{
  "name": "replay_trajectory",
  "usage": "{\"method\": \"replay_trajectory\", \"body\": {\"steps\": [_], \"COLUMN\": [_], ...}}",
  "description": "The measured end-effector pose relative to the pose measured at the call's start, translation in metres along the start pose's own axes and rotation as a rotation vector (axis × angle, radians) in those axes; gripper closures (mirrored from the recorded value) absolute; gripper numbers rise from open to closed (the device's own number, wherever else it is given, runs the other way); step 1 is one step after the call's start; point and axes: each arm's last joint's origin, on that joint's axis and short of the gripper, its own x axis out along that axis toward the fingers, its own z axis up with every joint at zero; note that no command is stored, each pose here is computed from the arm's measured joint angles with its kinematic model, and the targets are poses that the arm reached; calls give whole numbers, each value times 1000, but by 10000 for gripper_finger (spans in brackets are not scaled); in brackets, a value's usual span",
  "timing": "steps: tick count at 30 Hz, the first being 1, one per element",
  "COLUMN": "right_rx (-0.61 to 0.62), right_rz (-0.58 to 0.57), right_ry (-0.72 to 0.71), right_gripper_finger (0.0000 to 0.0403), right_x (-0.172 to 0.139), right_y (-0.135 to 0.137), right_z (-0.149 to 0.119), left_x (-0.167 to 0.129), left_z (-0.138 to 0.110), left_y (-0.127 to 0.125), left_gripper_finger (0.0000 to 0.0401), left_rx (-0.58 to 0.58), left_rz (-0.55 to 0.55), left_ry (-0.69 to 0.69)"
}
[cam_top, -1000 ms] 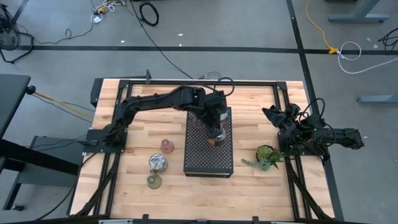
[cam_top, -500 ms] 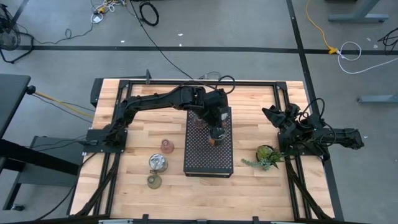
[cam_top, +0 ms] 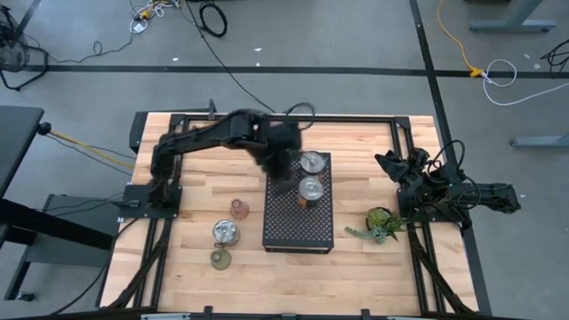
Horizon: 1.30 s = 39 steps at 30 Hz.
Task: Pick & Place candle stick holders
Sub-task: Put the pink glass candle holder on the shelf
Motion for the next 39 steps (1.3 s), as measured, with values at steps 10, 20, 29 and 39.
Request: {"method": "replay_trajectory", "body": {"steps": [10,20,29,39], "right_rx": [0,-2,-1,10], "right_rz": [-3,-8,-8,-10], "right_ry": [2,9,7,9], "right_gripper_finger": [302,302,302,302], "right_x": [0,0,0,0], "right_y": [0,-1,-1,-1], "right_z": [0,-1,-1,-1], "left_x": [-39,-18,40,73], "left_z": [-59,-151,-181,-191], "left_y": [-23,14,29,36], "left_gripper_finger": [378,387,387,341], "left_rx": [-19,-362,-474,-483], "left_rz": [138,311,203,208], "left_ry": [67,238,122,197]}}
